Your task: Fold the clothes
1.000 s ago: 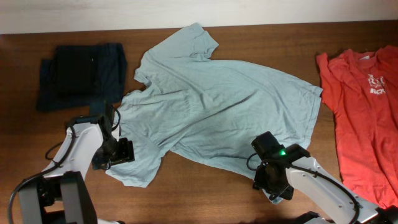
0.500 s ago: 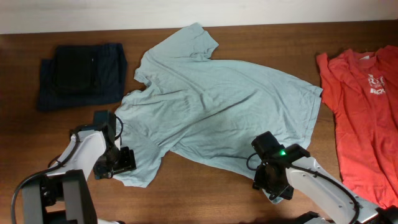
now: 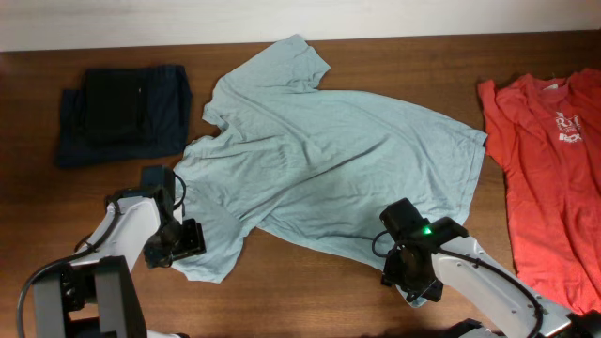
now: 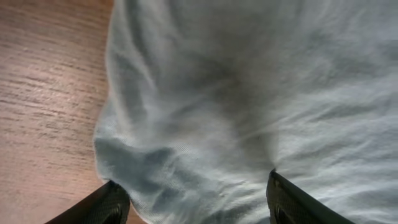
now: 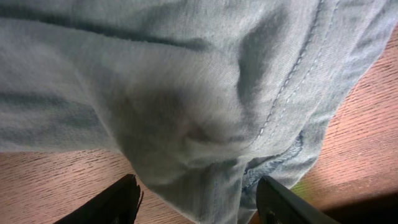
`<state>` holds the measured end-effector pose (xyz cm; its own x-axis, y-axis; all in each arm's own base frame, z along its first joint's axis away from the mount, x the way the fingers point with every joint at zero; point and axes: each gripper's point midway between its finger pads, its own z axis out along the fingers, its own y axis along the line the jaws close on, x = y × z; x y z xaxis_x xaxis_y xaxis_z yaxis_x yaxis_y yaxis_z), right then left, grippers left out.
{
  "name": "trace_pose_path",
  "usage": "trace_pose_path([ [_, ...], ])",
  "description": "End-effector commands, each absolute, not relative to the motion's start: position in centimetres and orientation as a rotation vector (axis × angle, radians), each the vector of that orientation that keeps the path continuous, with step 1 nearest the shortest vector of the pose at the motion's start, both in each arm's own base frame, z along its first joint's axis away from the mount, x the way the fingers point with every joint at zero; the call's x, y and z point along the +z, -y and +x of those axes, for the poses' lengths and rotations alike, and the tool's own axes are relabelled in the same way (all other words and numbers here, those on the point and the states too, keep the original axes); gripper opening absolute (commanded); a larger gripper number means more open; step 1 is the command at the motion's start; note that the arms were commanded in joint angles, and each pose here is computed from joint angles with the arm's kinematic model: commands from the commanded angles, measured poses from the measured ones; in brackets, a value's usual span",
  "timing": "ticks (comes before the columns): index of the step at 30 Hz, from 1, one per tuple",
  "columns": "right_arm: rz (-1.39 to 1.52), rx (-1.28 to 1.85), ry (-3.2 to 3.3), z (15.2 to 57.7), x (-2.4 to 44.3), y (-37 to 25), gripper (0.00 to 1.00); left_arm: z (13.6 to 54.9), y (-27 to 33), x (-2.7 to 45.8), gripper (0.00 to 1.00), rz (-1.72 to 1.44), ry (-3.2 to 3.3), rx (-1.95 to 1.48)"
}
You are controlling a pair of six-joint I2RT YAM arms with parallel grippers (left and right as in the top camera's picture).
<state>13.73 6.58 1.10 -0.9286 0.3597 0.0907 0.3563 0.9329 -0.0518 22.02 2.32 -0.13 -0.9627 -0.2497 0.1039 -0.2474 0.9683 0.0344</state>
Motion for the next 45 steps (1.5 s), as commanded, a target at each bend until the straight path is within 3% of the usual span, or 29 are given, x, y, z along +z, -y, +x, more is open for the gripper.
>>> trace_pose_path([
  [1,-0.543,0.041,2.993,13.5,1.1,-6.8,0.65,22.3,-1.9,0.2,0.7,0.405,3.028,0.013],
  [10,-0.543,0.029,2.979,13.2,0.9,-6.9,0.64,22.5,-1.6,0.1,0.71,0.407,3.035,0.042],
  [19,-0.543,0.027,2.979,13.2,0.8,-6.9,0.47,22.6,-1.6,0.1,0.72,0.407,3.038,0.042],
  [26,-0.541,0.018,2.963,12.8,0.9,-7.0,0.56,22.6,-1.6,0.1,0.72,0.407,3.038,0.042],
  [31,-0.539,0.017,2.937,12.2,1.0,-7.0,0.56,22.6,-1.6,0.1,0.72,0.407,3.038,0.042],
  [34,-0.537,0.028,2.92,11.8,1.0,-6.9,0.55,22.6,-1.6,0.1,0.72,0.408,3.038,0.043],
  [37,-0.537,0.031,2.918,11.8,1.0,-6.9,0.46,22.6,-1.6,0.1,0.71,0.408,3.038,0.043],
  [39,-0.537,0.031,2.918,11.8,1.0,-6.9,0.31,22.6,-1.6,0.1,0.54,0.407,3.038,0.042],
  [42,-0.537,0.032,2.917,11.7,1.0,-6.9,0.11,22.6,-1.6,0.1,0.14,0.408,3.039,0.042],
  [45,-0.536,0.032,2.917,11.7,1.0,-6.9,0.09,22.6,-1.6,0.1,0.04,0.408,3.039,0.042],
])
